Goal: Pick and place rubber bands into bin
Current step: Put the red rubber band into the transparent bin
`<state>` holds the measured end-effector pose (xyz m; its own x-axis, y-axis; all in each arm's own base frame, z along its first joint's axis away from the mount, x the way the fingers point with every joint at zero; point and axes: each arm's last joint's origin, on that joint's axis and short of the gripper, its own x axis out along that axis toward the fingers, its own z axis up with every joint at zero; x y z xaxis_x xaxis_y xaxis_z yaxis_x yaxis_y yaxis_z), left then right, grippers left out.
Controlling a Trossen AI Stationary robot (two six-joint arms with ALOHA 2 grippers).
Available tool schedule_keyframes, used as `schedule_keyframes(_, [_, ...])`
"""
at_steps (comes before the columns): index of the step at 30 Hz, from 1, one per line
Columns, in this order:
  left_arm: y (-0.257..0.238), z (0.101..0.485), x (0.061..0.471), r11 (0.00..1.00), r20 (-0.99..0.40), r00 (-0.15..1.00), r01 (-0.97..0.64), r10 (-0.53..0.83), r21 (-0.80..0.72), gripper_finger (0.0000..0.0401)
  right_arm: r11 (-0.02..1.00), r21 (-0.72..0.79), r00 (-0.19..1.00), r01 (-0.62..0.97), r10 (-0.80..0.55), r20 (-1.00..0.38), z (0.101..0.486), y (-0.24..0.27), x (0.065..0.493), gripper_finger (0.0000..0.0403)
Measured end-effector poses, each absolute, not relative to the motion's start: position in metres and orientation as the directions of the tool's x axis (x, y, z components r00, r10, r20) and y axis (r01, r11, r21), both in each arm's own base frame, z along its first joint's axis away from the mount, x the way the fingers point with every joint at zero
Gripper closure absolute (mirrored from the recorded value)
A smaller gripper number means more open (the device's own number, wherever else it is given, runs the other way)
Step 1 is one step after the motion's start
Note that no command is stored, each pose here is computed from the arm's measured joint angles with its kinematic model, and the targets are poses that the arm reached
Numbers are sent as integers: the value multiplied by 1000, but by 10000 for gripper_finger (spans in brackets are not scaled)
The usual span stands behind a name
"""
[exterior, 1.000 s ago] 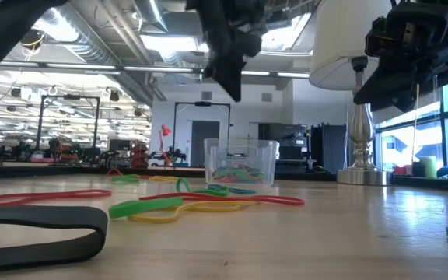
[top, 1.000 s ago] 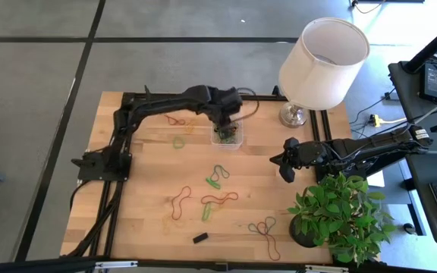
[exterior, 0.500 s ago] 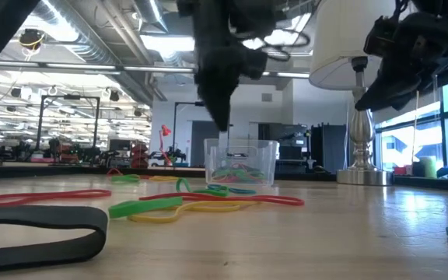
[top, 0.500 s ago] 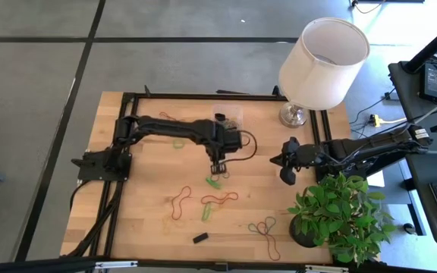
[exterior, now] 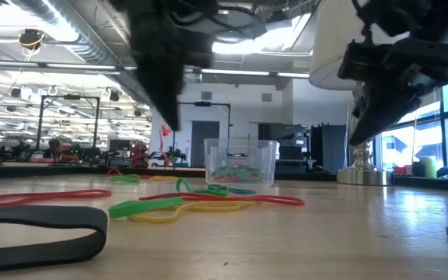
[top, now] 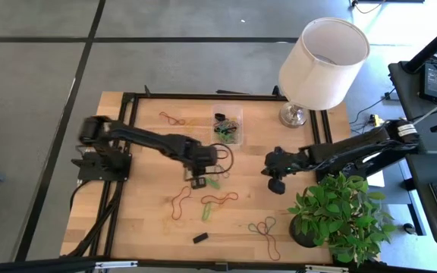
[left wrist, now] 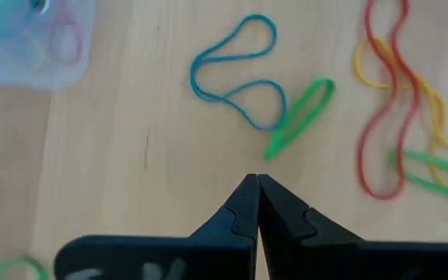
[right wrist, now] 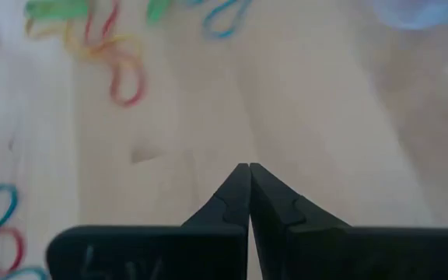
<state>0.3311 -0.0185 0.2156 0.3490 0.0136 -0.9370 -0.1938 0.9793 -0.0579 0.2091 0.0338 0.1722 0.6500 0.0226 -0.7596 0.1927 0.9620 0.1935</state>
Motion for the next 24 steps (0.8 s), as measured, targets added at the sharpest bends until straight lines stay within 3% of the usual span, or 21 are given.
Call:
schedule_keyframes(11, [-42,227,246,949,-897,442,-288,16,-125,399,952,230,447,-200,298,-843,164,58,266,393])
schedule_keyframes(24, [-64,222,222,905,-892,452,-386,15,-181,399,791,153,191,-592,322,-927,142,114,290,389])
